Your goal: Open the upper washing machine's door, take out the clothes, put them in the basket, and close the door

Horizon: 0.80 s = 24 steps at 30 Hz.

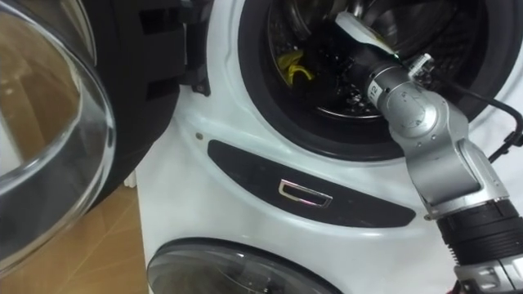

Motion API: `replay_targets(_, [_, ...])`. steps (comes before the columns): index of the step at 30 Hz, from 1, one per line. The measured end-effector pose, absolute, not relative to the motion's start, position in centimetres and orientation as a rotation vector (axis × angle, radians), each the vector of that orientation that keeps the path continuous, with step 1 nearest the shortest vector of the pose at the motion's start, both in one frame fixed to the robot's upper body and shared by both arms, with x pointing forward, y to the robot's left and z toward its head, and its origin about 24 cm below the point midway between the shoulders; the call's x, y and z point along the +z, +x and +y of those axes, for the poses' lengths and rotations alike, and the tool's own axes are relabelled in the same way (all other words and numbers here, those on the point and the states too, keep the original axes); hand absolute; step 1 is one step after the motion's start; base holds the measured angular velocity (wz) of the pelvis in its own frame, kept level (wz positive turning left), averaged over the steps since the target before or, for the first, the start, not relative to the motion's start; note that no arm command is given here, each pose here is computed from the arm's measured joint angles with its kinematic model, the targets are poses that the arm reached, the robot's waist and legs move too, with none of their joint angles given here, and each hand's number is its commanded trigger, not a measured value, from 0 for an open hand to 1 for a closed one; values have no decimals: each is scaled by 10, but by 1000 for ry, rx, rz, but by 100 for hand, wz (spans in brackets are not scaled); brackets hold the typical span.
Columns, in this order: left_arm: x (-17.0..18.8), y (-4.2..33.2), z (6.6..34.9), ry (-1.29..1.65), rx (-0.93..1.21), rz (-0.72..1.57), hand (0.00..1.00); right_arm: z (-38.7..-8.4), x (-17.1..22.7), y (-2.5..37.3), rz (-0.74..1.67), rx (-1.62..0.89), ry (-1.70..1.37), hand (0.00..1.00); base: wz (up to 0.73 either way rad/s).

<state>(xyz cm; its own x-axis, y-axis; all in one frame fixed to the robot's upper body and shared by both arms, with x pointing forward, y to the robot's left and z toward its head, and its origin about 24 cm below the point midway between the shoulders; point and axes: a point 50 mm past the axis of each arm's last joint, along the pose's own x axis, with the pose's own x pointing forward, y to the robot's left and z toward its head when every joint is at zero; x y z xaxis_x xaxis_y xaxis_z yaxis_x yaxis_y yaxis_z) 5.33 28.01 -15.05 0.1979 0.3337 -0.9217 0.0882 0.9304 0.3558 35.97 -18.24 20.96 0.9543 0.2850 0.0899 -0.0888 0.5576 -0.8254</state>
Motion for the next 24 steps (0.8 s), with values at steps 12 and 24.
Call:
replay_targets(12, [-154, 36, 281, 367, 241, 1405, 0, -176, 218, 320, -380, 231, -943, 100, -9])
replay_targets(24, [-158, 14, 274, 351, 286, 1447, 0, -156, 225, 261, -566, 340, -790, 100, -8])
